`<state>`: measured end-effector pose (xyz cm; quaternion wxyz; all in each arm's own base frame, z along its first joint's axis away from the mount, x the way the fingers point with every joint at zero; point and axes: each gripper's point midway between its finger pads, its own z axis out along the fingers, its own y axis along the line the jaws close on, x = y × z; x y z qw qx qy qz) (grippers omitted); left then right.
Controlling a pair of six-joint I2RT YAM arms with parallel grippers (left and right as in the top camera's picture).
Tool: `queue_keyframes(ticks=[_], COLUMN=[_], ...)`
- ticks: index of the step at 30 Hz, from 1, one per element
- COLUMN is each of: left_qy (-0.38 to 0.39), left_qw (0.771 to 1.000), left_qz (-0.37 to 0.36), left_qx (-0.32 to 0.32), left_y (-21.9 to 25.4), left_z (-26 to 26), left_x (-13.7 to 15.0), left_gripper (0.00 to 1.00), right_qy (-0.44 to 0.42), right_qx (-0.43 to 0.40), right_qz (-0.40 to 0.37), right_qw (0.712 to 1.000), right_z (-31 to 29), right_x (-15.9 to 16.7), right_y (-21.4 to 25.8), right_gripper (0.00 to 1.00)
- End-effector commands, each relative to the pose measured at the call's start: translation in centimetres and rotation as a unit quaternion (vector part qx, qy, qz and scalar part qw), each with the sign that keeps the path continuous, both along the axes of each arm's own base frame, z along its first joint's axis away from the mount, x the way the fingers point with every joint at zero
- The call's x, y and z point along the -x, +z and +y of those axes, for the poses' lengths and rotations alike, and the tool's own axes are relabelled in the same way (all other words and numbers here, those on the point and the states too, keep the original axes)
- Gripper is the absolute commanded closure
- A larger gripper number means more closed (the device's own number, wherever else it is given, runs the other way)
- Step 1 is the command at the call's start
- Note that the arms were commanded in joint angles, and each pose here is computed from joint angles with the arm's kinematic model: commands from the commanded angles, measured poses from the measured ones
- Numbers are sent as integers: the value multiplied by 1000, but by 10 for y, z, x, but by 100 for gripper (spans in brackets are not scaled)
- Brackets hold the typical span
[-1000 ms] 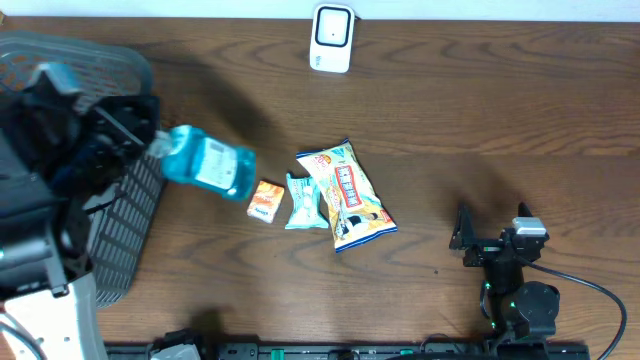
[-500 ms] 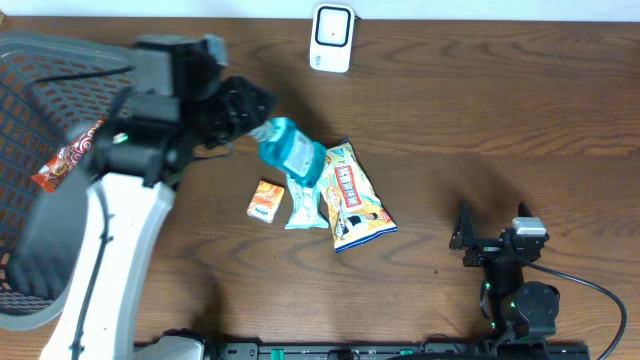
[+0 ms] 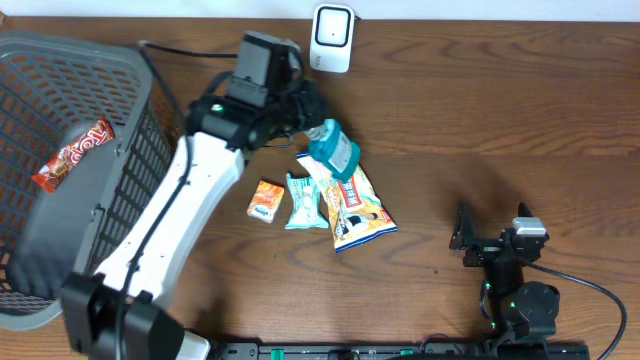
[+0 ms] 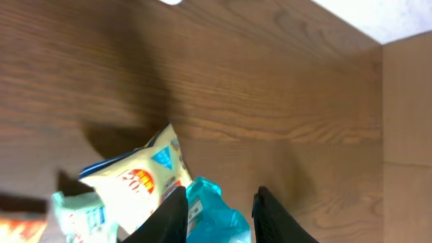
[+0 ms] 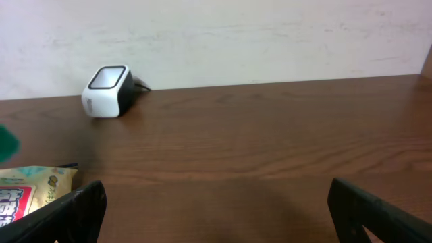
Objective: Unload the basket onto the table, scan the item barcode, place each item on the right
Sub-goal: 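Carry the mouthwash bottle right of the snack bag and release it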
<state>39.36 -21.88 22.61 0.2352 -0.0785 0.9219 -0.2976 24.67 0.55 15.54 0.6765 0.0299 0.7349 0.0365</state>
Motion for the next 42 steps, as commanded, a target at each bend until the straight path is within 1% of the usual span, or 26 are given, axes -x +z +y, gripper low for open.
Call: queue_keyframes(ticks=[1,11,22,29,35,36,38,40,41,42], left_qy=[-8,-50,-99,-124,-148,-148,-147,-142,-134,-127], left_qw=[1000,999,995,992,988,988,988,989,990,991], left_qz=[-2,19,-22,21,52,52,48,42,38,35], left_qx=[9,-1,16,-4,7,7,7,5,-4,-13], left_y=[-2,-49,-50,-100,-125,-125,-124,-123,-125,-126], left_z=[-18,-64,-114,-136,-149,-149,-149,-148,-145,-142], left_x=[-6,-8,-3,9,18,18,16,13,10,8], left_gripper=[75,75,75,75,74,73,64,59,58,53], right_qy=[0,0,0,0,0,0,0,0,0,0], right_qx=[4,4,4,4,4,4,4,4,4,4], right_qz=[2,2,2,2,2,2,2,2,2,2], right_qw=[1000,1000,1000,1000,1000,1000,1000,1000,1000,1000], right_z=[0,0,0,0,0,0,0,0,0,0], right_x=[0,0,0,0,0,0,0,0,0,0], right_y=[-2,-2,-2,-2,-2,-2,-2,-2,-2,-2], right_gripper=[1,1,1,1,1,1,1,1,1,1])
